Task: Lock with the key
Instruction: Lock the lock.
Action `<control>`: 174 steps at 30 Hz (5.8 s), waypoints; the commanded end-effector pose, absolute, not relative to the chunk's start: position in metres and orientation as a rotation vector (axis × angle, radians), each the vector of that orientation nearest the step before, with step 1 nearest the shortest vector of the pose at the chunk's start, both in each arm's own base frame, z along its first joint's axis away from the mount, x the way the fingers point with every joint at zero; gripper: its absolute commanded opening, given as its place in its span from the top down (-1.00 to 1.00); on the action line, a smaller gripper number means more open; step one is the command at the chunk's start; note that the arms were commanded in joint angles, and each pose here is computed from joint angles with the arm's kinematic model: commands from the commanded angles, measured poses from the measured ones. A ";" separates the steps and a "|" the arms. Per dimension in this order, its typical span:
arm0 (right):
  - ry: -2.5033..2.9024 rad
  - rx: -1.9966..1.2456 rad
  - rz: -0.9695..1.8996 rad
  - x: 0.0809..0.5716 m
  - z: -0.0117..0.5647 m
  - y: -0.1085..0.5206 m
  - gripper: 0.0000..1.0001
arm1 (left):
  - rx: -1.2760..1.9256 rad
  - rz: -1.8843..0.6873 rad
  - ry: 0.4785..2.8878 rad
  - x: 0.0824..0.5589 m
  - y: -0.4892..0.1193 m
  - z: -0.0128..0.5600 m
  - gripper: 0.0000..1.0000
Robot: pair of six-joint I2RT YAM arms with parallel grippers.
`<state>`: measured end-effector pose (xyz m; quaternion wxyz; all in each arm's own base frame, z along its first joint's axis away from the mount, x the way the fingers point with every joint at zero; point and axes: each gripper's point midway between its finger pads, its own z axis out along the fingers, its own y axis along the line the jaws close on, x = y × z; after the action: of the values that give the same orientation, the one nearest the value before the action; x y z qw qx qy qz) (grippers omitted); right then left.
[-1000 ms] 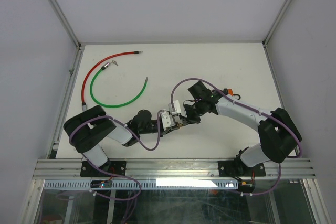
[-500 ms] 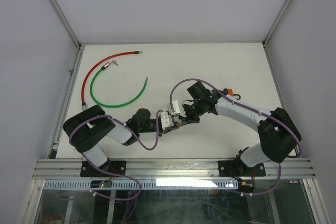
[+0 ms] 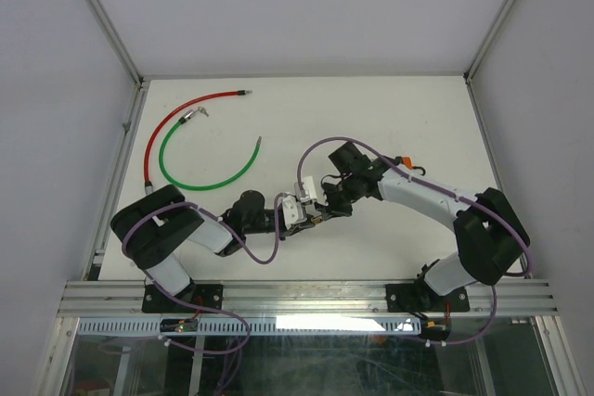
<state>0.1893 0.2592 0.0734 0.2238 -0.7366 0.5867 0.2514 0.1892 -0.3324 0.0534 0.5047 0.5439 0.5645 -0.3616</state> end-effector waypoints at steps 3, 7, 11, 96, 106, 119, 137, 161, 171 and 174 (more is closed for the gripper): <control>1.447 -2.134 0.663 0.192 0.091 0.285 1.00 | 1.311 -0.961 1.496 0.174 -0.329 0.040 1.00; 1.431 -2.123 0.673 0.190 0.083 0.287 1.00 | 1.296 -0.966 1.483 0.174 -0.328 0.044 1.00; 1.425 -2.116 0.606 0.199 0.069 0.285 1.00 | 1.301 -0.990 1.473 0.170 -0.328 0.044 1.00; 1.589 -2.098 1.289 0.106 0.032 0.311 1.00 | 1.108 -0.889 1.445 0.189 -0.303 0.061 1.00; 1.587 -2.015 1.212 0.141 0.081 0.299 1.00 | 0.892 -1.104 1.378 0.177 -0.310 0.120 -0.04; 1.535 -1.868 1.116 0.173 0.142 0.260 1.00 | 0.633 -1.123 1.255 0.183 -0.287 0.198 -0.85; 1.625 -1.592 0.996 0.198 0.204 0.225 1.00 | 0.344 -1.331 1.338 0.189 -0.276 0.226 -0.98; 1.575 -1.276 1.081 0.202 0.212 0.184 1.00 | 0.221 -1.458 1.377 0.198 -0.294 0.212 -0.83; 1.710 -1.181 1.060 0.222 0.200 0.181 1.00 | 0.128 -1.214 1.568 0.230 -0.310 0.186 -0.62; 1.716 -1.175 1.075 0.222 0.200 0.182 1.00 | 0.120 -1.239 1.590 0.232 -0.317 0.187 -0.42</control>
<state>0.2135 0.1770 0.1847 0.3680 -0.4668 0.6905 0.4121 0.2178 -0.3138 0.1821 0.5234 0.0705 0.6570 -0.5379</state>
